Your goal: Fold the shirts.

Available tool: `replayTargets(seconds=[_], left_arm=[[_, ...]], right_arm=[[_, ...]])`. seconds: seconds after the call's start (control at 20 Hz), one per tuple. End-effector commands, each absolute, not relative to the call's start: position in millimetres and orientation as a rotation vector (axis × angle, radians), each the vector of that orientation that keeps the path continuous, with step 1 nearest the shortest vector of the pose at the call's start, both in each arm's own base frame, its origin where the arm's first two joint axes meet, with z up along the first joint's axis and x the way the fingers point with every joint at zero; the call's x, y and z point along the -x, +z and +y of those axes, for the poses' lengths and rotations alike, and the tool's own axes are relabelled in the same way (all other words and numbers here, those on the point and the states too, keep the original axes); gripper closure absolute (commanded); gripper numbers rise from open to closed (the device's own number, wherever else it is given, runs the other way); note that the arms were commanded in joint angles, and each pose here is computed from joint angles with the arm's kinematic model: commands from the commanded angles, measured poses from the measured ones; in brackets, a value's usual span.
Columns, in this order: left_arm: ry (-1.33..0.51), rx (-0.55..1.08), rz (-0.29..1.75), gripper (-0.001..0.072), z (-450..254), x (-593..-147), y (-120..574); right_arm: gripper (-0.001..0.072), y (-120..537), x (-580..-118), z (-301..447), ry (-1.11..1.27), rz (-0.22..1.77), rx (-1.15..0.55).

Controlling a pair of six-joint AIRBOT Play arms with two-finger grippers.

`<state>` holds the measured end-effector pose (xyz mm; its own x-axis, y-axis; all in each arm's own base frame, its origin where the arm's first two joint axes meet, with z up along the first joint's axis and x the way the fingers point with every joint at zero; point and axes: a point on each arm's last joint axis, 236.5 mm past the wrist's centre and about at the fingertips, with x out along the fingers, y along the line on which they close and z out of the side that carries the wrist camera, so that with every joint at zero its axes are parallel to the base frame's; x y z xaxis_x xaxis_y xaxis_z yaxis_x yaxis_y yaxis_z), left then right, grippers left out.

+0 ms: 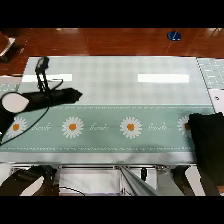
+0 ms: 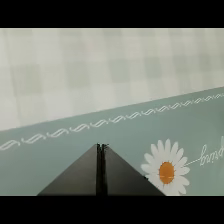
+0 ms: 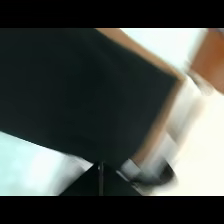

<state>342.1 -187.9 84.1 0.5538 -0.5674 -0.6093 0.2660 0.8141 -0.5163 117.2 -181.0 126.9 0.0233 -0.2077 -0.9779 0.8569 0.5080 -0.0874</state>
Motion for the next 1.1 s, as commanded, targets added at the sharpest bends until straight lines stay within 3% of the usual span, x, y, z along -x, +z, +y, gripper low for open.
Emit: replayTargets(seconds=[0.0,0.15,0.3,0.45,0.7,1.05], left_arm=[[-0.582,0.335,0.747,0.0691,-194.4,-368.0,160.7],[-0.667,0.291,0.664,0.0691,-213.9,-384.2,229.4],[-0.731,0.201,0.747,0.0691,-247.9,-361.9,194.5],[-0.59,0.097,0.855,0.0691,-238.9,-367.2,101.8],[-0.401,0.192,0.874,0.0691,-183.6,-406.1,82.0],[-0.381,0.192,0.891,0.069,-173.6,-407.2,77.5]], right_arm=[[0.0693,172.5,-273.2,-145.6,-0.456,0.984,-0.632],[0.0693,212.8,-378.5,-50.8,-0.062,0.766,-0.512],[0.0693,141.6,-387.8,47.8,0.187,0.975,-0.161],[0.0694,52.6,-386.2,52.4,0.061,1.127,0.029],[0.0694,15.3,-396.1,25.1,-0.066,1.195,-0.047],[0.0694,12.3,-388.3,23.8,-0.071,1.231,-0.059]])
